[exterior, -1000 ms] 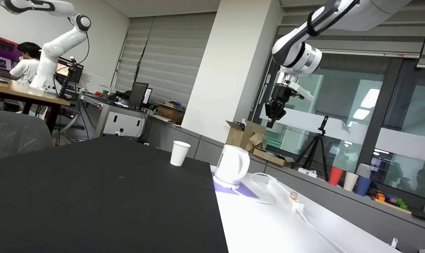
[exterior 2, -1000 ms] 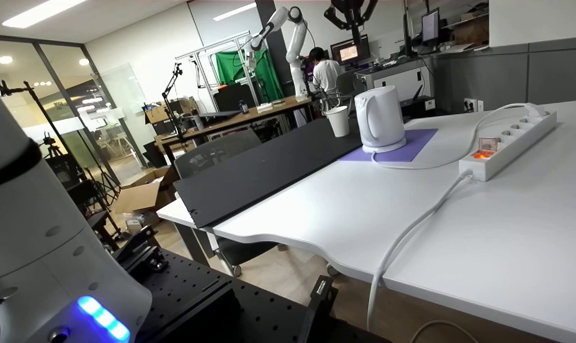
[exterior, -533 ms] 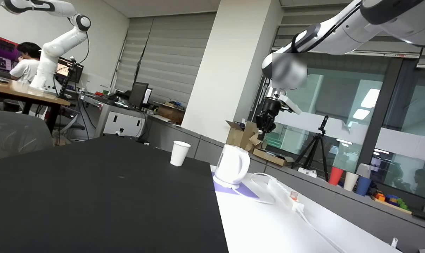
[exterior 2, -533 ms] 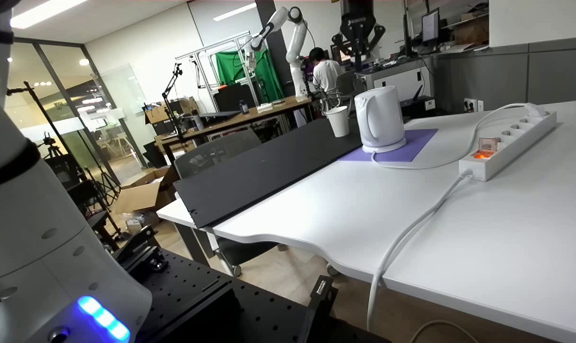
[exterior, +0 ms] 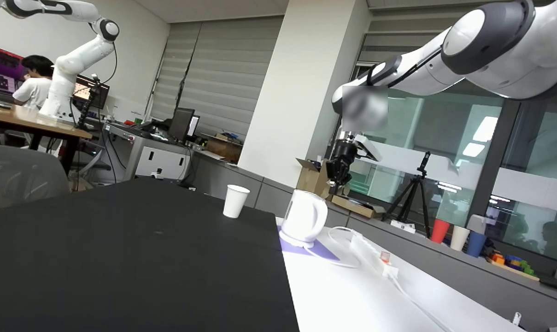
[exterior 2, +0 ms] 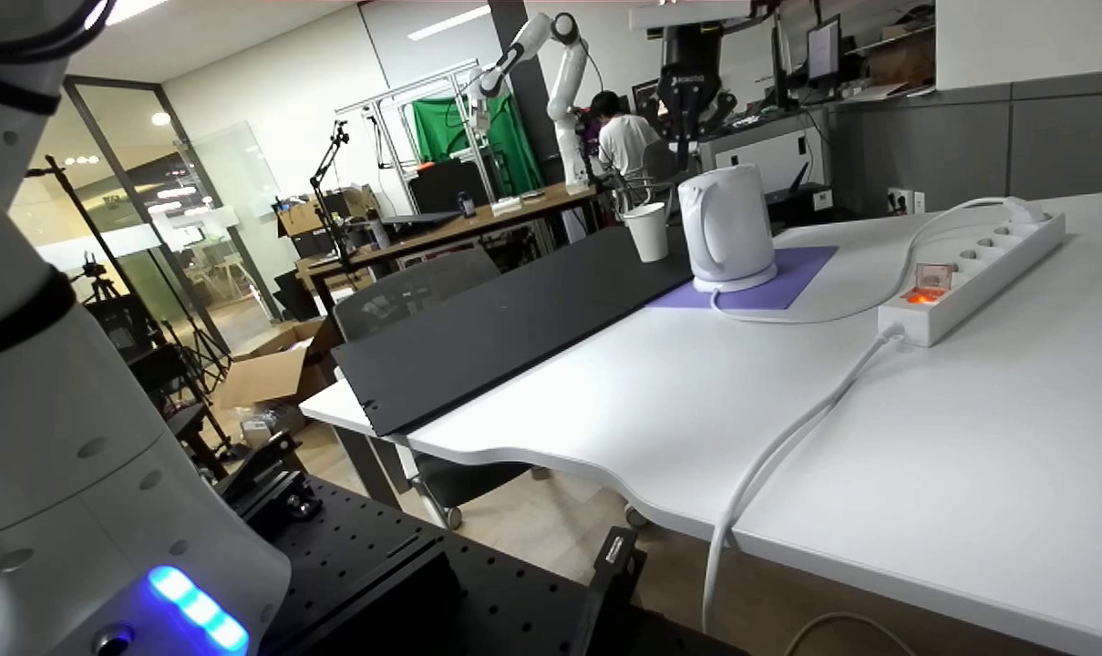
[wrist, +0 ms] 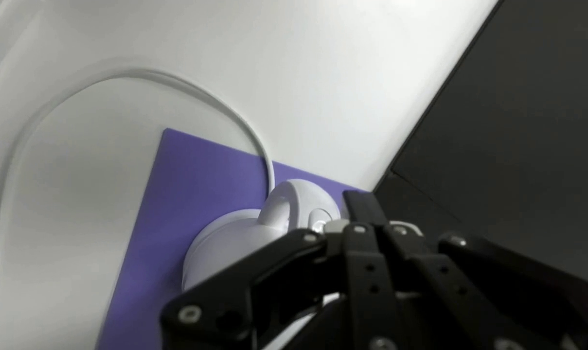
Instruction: Pick up the electric kettle
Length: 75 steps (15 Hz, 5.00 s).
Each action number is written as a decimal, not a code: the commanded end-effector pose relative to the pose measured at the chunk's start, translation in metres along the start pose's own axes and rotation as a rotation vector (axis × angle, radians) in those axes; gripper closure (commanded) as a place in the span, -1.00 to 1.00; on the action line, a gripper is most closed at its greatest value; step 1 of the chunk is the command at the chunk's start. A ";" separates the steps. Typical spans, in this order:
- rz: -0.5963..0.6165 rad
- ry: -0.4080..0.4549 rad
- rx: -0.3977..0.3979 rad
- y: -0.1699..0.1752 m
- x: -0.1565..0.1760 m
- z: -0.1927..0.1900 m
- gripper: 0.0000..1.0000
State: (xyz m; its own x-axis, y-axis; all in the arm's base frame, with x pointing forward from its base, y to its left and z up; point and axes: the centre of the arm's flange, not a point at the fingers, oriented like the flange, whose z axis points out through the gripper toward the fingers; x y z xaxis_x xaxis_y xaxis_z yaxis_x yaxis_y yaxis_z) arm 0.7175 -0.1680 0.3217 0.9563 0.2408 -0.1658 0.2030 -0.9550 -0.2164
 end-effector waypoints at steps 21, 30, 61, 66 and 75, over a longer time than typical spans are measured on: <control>-0.025 -0.033 0.069 0.018 0.037 0.008 1.00; -0.016 -0.038 0.062 0.020 0.040 0.012 1.00; -0.044 0.106 -0.013 0.020 0.050 0.009 1.00; -0.079 0.203 -0.050 0.010 0.049 -0.012 1.00; -0.028 0.293 -0.188 -0.004 0.040 -0.079 -0.20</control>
State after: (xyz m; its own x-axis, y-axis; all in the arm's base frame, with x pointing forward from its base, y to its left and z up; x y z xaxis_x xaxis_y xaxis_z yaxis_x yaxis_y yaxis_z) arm 0.7792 -0.1695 0.3670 0.9533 0.2645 0.1459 0.2775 -0.9576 -0.0776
